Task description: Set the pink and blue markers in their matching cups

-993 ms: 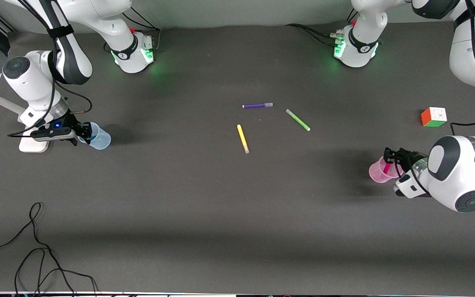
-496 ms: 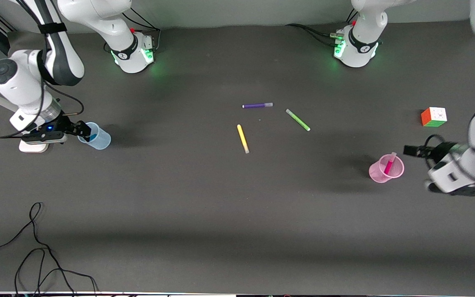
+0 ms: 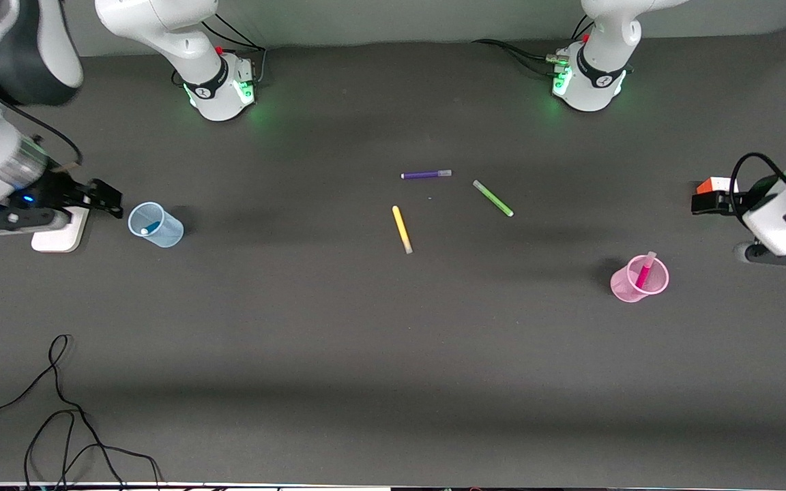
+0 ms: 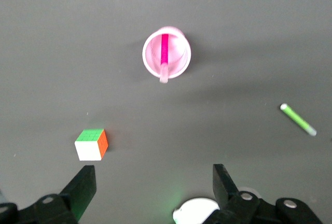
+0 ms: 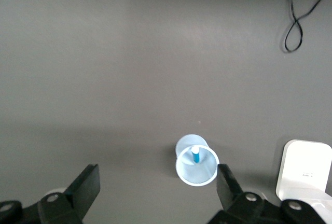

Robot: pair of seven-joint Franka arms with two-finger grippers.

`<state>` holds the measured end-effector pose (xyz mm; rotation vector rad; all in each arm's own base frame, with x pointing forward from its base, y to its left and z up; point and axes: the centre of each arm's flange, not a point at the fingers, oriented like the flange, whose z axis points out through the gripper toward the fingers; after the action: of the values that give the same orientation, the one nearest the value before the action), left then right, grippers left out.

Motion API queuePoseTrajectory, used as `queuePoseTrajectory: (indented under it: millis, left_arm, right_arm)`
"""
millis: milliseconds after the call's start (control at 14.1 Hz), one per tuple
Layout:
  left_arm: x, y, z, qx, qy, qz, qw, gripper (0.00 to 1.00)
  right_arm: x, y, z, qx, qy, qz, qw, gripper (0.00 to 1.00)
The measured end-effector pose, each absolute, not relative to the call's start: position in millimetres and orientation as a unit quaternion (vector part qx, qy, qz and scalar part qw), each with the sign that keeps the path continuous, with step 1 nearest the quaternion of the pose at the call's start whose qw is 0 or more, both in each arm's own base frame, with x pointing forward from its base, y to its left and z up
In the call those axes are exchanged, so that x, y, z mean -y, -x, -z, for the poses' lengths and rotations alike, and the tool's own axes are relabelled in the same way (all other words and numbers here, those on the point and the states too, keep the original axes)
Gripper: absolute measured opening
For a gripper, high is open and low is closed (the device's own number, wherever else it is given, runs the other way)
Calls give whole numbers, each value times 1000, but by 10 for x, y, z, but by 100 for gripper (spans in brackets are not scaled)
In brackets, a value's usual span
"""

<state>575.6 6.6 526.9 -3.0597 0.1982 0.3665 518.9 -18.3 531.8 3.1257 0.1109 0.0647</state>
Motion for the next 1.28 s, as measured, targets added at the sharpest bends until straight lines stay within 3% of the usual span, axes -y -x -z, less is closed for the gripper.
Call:
queuePoseTrajectory:
  millis: [426,709,1277]
  left_arm:
    - [100,-5556,-5612,-68,995,-68,19,100]
    - [261,-5555,-5646,-81,995,-64,14,100]
    - [203,-5554,-5643,-74,995,-66,7,100]
  right_arm:
    - [155,-5212,-5727,-32,-999,-33,-2,100]
    - [5,-5158,-5747,-34,-999,-9,-4,100]
    - [-99,-5175,-5754,-8,-1000,-14,-13,100]
